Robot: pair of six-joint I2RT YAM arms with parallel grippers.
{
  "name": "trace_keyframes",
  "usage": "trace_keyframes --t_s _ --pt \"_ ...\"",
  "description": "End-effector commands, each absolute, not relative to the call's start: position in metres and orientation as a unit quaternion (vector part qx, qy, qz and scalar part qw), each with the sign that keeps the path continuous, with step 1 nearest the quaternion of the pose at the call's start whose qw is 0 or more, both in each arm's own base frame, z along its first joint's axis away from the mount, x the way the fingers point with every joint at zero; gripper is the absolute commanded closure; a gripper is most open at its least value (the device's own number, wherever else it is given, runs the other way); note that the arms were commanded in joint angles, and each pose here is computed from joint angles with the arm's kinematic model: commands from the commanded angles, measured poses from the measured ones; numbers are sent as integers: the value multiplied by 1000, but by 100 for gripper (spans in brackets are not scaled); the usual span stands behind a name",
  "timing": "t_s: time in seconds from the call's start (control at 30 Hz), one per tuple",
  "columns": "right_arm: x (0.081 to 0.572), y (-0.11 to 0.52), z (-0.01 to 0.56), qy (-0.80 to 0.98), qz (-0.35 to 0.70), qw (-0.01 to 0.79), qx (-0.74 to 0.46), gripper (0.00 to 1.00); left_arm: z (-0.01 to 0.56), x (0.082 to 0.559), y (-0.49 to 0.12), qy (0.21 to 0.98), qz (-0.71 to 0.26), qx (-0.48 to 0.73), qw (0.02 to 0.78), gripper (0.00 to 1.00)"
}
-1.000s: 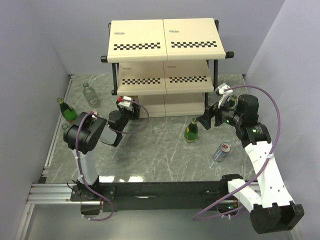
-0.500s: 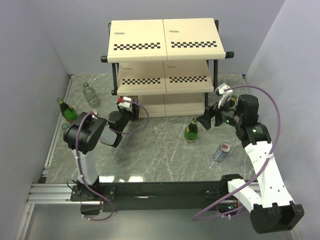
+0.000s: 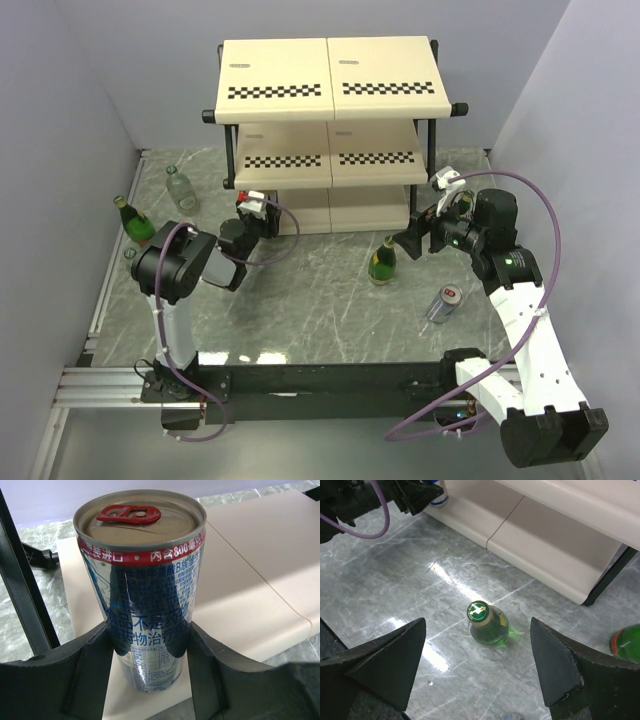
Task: Place and organize the beverage onto the shelf
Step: Place the drink on the shelf.
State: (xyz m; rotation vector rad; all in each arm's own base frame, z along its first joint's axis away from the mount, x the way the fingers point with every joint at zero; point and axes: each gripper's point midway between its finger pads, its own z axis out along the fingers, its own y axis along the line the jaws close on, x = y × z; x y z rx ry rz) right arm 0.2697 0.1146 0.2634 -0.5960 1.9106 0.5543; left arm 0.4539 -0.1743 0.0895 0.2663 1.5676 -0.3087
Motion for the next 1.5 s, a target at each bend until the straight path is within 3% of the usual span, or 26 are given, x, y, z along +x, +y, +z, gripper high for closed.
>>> trace_keyframes --t_s 0.0,0.67,1.47 --pt "270 114 271 784 227 520 -253 9 229 452 -167 484 -168 67 856 48" --pt "269 115 271 782 228 520 -255 9 225 445 -162 493 -164 63 852 27" --pt "269 115 272 782 228 521 -255 9 225 442 -158 496 -166 49 851 40"
